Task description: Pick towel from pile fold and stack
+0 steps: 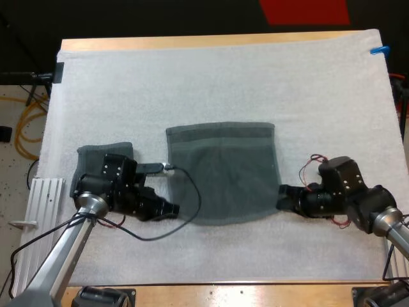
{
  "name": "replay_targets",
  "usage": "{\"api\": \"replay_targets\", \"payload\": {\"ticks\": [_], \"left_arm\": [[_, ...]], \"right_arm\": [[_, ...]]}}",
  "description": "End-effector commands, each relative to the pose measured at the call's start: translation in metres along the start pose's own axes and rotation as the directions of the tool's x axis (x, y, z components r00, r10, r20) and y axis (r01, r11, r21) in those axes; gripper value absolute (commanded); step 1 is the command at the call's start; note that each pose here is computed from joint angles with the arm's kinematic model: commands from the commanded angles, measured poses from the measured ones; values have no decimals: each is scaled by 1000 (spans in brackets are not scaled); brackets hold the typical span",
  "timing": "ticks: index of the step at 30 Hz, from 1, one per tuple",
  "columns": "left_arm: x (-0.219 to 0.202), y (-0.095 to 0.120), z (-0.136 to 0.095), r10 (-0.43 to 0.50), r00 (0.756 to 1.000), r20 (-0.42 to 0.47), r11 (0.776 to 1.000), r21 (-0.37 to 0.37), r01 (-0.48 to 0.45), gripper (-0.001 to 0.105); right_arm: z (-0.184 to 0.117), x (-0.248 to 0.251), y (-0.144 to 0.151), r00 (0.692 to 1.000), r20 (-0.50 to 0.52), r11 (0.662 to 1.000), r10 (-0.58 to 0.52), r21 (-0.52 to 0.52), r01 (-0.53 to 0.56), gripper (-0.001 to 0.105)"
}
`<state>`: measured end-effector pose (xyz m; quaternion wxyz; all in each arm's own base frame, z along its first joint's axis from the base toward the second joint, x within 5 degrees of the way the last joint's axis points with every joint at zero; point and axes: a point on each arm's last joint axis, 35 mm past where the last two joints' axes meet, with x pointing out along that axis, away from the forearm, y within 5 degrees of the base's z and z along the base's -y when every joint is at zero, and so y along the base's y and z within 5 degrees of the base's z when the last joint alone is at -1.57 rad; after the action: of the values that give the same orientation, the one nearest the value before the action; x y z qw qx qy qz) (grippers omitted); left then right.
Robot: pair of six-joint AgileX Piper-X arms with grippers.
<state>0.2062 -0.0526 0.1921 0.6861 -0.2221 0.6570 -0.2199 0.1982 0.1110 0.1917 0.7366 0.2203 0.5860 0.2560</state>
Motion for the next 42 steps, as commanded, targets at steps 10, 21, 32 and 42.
{"api": "replay_targets", "payload": {"ticks": [10,21,32,42], "left_arm": [[11,28,71,-261,913,313,937,-145,317,0],[35,54,119,-357,834,421,872,-170,459,0],[26,51,152,-291,810,509,906,-124,404,0],[27,51,152,-303,811,501,916,-81,392,9]], "right_arm": [[68,42,-6,962,243,959,125,218,-180,1],[148,69,-31,933,339,923,125,305,-235,1],[160,76,-45,926,375,919,43,348,-184,1],[161,74,-46,922,384,921,45,341,-187,18]]}}
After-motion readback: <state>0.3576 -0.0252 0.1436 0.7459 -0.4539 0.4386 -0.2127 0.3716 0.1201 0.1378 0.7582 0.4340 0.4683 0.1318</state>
